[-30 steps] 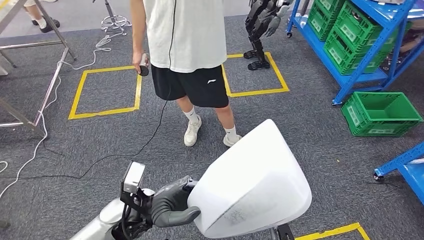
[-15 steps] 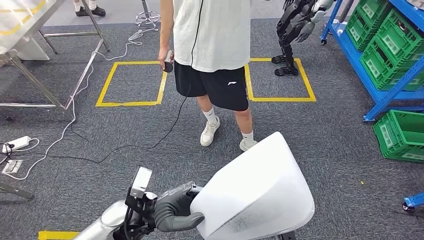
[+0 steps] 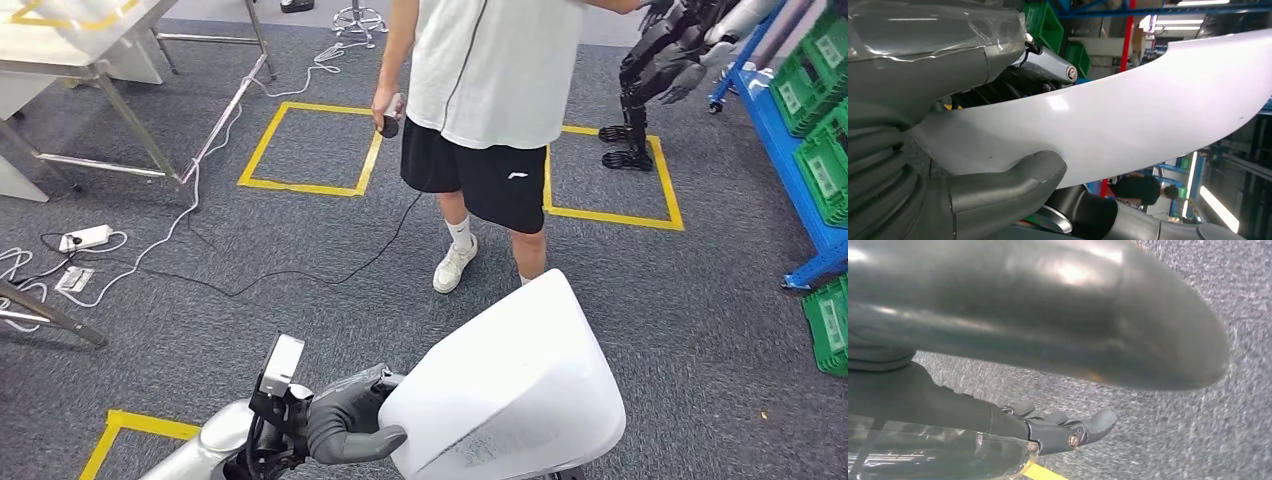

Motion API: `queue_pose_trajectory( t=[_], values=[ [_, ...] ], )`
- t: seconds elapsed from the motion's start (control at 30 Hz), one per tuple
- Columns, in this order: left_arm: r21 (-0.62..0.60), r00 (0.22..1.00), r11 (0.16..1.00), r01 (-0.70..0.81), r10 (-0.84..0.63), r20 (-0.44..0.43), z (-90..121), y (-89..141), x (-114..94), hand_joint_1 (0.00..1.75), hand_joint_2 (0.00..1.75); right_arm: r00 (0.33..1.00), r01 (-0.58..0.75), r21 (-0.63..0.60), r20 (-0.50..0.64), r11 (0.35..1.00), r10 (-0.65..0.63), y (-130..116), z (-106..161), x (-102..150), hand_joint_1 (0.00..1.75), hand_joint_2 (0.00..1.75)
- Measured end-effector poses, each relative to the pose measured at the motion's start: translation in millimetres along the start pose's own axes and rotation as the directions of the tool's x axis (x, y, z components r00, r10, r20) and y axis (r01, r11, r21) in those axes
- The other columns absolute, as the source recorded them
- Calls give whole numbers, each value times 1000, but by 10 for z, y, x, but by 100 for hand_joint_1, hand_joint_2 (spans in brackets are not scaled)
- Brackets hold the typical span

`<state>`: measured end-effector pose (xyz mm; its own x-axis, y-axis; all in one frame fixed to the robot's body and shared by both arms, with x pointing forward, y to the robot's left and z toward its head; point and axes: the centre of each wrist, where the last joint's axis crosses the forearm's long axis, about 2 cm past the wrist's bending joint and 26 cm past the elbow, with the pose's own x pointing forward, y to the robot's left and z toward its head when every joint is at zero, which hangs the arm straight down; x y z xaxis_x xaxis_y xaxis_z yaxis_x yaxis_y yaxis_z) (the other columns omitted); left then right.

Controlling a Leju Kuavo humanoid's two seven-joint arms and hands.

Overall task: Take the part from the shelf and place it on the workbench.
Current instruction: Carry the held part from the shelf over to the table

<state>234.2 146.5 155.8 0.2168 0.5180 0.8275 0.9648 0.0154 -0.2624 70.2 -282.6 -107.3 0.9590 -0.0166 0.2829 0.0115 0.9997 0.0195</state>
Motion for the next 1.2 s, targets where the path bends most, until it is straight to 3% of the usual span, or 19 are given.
queue_pose_trajectory(
  t=[1.2],
  values=[
    [-21, 1000, 1000, -8, 8, 1, -70, 4, -8, 175, 175, 1000, 2, -19, -20, 1000, -2, -91, 9, -69, 0, 0]
  ],
)
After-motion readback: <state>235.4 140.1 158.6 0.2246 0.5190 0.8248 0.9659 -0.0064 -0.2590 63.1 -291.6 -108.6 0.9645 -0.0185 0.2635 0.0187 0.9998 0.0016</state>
